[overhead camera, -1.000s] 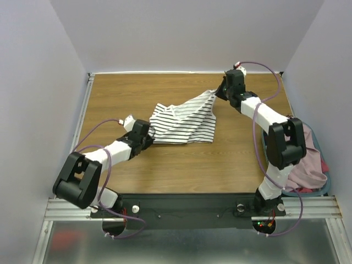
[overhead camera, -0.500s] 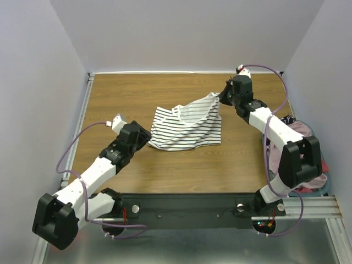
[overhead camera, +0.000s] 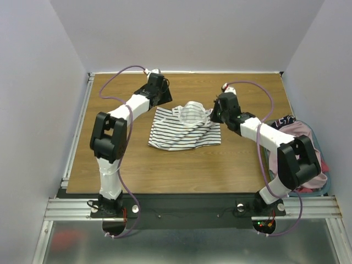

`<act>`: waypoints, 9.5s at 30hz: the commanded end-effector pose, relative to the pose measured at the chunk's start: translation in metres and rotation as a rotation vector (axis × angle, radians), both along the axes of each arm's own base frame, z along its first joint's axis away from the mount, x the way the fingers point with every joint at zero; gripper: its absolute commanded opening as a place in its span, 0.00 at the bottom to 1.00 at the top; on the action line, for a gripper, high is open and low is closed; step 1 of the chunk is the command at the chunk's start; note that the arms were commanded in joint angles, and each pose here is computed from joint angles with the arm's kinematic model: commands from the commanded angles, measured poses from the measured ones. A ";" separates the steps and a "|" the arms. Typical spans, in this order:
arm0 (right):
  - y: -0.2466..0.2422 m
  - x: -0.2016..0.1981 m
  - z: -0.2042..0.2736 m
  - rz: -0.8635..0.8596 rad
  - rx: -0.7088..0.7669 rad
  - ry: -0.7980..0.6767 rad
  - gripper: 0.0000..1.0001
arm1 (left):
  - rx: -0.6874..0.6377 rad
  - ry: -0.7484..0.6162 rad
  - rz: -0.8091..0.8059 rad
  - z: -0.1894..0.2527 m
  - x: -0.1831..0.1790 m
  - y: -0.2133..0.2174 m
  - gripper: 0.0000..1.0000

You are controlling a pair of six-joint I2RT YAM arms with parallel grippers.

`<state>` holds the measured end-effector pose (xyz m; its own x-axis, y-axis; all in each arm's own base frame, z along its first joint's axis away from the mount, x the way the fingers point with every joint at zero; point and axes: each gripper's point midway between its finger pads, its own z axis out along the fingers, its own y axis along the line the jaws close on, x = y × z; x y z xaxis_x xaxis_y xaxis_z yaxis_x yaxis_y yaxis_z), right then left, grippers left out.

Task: Fold and stack the tank tops
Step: Flatten the tank top out, then fold the tank top

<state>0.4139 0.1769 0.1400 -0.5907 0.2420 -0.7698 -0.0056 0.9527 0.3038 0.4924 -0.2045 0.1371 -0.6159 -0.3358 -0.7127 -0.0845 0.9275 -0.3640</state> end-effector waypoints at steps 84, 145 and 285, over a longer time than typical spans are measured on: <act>-0.056 -0.179 0.473 0.154 0.335 -1.023 0.00 | -0.411 -1.062 -0.247 0.463 -0.271 0.045 0.00; -0.040 0.074 -0.110 -0.236 -0.088 0.208 0.28 | -0.028 0.170 0.239 -0.102 -0.023 0.060 0.22; 0.272 -0.267 -0.060 0.666 -0.149 0.173 0.04 | -0.054 0.119 0.320 -0.085 0.006 0.122 0.00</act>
